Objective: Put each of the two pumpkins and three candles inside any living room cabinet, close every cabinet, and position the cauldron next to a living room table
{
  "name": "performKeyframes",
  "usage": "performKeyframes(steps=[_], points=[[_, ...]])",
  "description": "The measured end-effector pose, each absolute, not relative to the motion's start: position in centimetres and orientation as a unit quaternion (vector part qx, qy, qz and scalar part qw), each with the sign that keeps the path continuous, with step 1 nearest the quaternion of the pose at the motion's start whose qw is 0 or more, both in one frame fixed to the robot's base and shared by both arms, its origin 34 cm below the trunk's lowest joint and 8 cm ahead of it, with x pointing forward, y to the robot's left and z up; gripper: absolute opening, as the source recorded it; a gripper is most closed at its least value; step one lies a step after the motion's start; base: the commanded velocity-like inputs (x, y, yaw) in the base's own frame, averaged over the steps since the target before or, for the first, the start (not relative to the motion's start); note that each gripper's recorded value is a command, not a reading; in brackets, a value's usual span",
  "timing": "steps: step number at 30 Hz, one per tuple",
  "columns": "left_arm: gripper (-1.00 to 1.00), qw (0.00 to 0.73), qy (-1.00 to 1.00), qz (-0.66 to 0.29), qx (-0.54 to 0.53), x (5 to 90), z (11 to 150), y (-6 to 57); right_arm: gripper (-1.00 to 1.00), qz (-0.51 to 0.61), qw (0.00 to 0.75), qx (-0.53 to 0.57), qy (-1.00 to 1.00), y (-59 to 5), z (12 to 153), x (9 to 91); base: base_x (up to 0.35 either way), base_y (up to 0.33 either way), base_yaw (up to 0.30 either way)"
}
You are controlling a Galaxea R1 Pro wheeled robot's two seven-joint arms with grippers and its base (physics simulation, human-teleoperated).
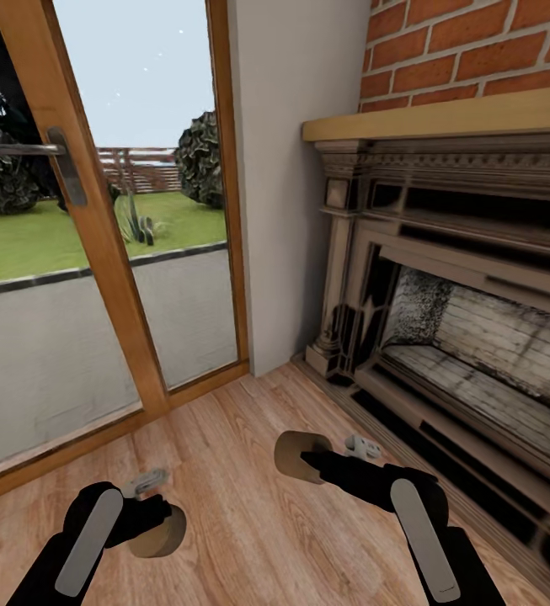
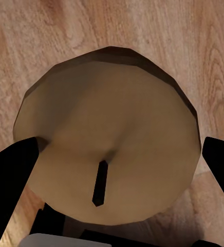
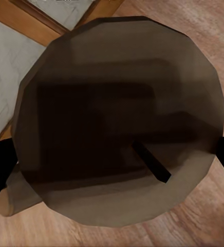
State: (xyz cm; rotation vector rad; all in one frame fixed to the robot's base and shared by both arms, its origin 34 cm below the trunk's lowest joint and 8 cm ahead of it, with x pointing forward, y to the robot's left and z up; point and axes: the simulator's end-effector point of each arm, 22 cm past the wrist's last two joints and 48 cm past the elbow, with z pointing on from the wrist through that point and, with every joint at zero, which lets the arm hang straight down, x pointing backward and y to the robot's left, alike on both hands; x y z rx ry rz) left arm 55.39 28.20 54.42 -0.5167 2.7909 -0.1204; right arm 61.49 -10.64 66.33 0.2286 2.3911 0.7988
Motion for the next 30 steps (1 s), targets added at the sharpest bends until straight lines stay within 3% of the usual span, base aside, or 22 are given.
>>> performKeyframes(steps=[30], points=[[-1.0,0.147,0.971,-0.045,-0.181,55.3,54.2,27.7,-1.0,0.315,0.286,0.093,0.9,-8.7,65.9,61.1,-0.041,-0.033,0.0]])
